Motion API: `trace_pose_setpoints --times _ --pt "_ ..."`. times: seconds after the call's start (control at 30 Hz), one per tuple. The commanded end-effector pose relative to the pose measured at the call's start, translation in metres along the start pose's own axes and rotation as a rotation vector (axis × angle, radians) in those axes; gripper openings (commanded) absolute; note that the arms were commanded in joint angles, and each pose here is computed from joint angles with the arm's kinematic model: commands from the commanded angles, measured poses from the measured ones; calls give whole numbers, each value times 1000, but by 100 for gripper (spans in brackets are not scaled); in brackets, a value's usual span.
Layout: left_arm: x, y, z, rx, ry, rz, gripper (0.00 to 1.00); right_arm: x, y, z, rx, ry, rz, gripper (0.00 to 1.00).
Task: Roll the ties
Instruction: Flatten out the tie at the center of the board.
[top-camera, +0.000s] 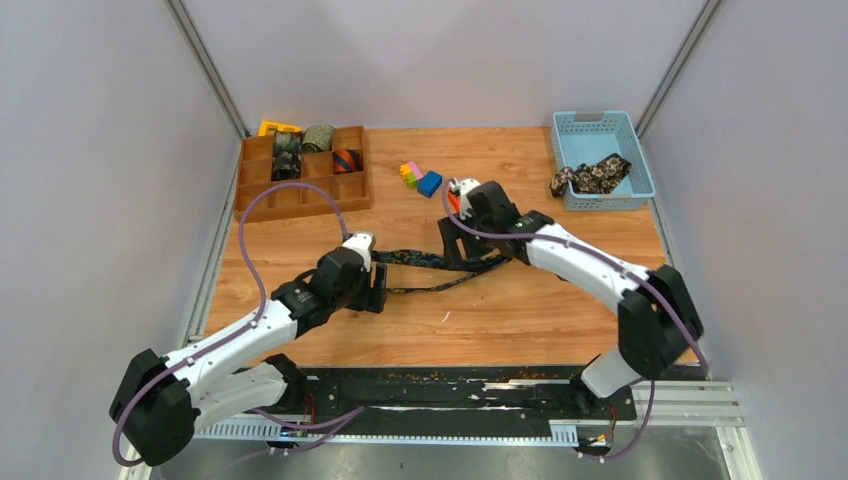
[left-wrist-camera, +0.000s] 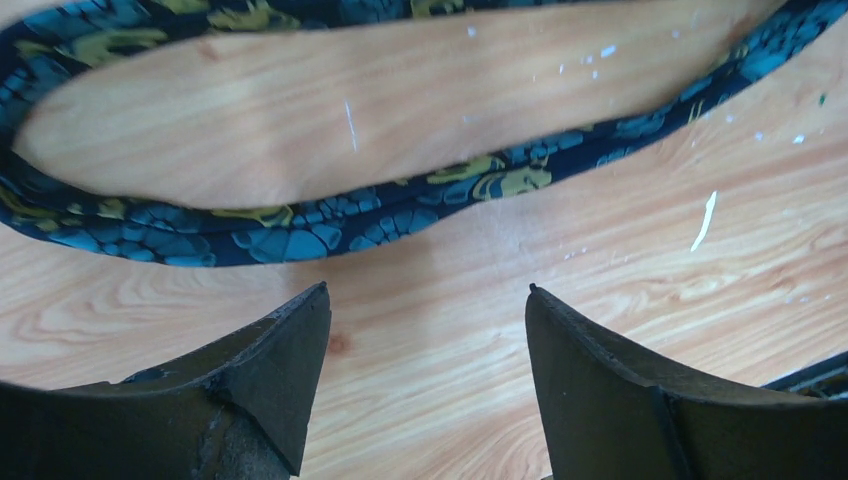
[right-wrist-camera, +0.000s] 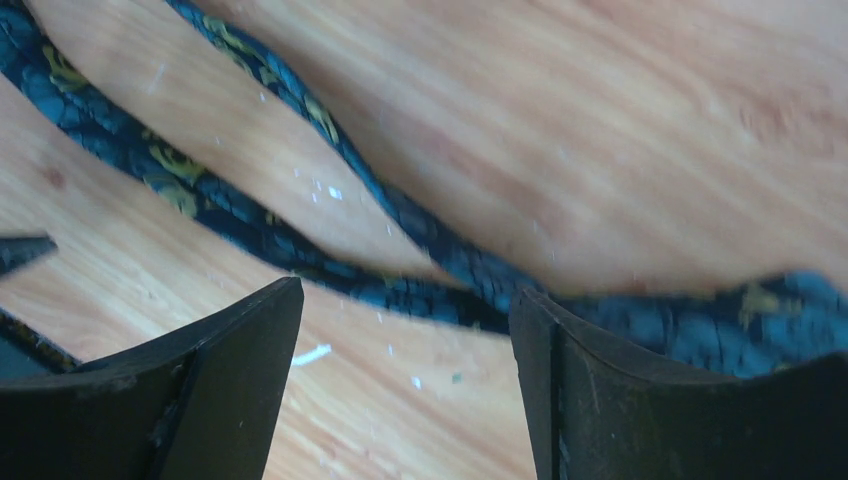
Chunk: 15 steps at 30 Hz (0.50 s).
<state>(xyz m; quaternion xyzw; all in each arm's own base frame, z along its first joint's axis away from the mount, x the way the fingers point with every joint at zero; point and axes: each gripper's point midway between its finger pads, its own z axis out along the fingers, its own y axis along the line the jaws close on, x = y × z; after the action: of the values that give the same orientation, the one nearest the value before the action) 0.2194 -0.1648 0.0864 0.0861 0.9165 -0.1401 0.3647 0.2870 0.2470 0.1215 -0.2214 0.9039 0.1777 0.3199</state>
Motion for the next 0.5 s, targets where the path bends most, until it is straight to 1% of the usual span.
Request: trace_pose_setpoints --times 0.0,0.13,0.2,0.27,0.37,0.47 --pt "1 -15 1 85 -34 3 79 -25 22 22 -96 56 -147 78" --pt "6 -16 6 98 -33 38 79 -32 34 45 -176 117 -211 80" --pt "9 -12 10 75 -19 56 80 -32 40 56 -220 152 -237 80" --pt "10 -10 14 61 -12 68 82 -34 40 66 -226 170 -257 80" --pt "8 -13 17 71 -19 72 83 -37 39 80 -221 184 -260 78" --pt "8 -18 19 86 -4 52 82 -32 42 94 -248 214 -262 74"
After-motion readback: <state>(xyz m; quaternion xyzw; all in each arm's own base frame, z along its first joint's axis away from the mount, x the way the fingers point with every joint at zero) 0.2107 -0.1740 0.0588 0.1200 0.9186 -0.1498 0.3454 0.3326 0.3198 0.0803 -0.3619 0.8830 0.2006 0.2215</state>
